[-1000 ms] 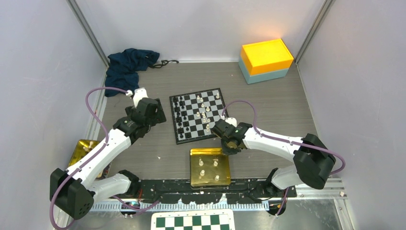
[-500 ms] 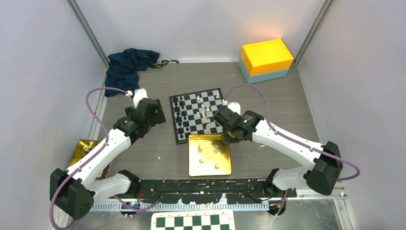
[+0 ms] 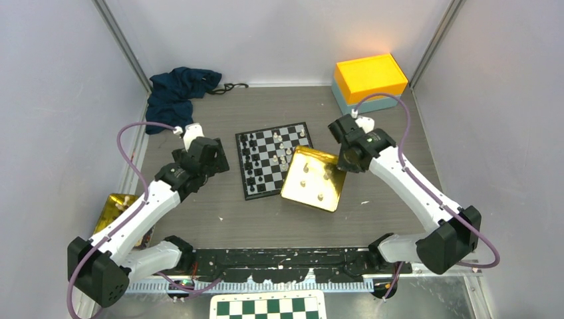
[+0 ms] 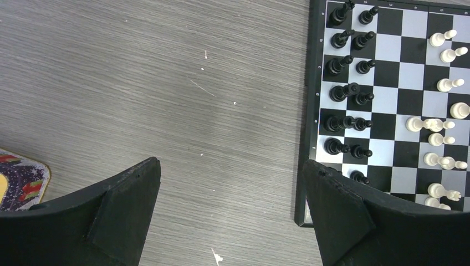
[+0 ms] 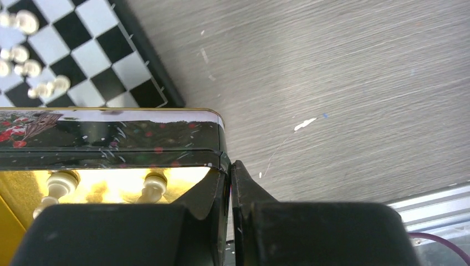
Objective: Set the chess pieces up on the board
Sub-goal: Pick up the storage box at the center of the board, then place the storage box at the center of the board.
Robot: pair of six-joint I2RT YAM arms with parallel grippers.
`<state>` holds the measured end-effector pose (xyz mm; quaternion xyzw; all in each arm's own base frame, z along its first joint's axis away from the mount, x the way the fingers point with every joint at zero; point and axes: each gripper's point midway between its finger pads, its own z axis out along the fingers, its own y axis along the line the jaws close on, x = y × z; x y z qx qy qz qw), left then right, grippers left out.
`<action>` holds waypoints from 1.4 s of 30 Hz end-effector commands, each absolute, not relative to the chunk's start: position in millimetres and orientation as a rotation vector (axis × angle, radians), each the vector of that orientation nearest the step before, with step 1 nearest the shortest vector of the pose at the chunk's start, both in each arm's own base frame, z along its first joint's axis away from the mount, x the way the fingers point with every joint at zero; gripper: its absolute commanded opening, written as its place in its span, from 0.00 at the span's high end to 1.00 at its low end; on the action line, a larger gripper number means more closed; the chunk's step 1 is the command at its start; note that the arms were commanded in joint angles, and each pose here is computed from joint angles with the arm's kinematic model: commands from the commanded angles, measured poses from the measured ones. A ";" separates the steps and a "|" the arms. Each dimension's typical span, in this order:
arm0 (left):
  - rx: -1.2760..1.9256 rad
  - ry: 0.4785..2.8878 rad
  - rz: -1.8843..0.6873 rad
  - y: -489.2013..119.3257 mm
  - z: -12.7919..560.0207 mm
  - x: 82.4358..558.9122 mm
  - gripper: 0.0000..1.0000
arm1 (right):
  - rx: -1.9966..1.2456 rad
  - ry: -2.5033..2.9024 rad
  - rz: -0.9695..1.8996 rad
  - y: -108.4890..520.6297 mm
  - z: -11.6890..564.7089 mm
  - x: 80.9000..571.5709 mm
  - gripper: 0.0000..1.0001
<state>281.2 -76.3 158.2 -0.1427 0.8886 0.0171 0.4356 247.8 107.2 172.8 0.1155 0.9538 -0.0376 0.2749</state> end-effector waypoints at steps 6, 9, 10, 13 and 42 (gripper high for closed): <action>-0.370 2.131 0.032 -70.0 186.6 285.1 0.00 | 0.580 2.430 -0.049 64.3 200.9 303.1 0.99; -0.362 2.123 0.038 -69.0 189.4 285.7 0.00 | 0.641 2.417 -0.066 51.6 200.1 316.5 0.99; -0.360 2.121 0.039 -68.6 190.3 285.7 0.00 | 0.664 2.409 -0.070 47.6 199.4 320.6 0.99; -0.356 2.115 0.042 -67.9 192.1 285.9 0.00 | 0.738 2.394 -0.081 38.3 193.8 330.9 0.99; -0.326 2.099 0.058 -65.4 190.7 286.5 0.00 | 1.273 2.159 -0.286 -32.8 139.7 373.9 0.99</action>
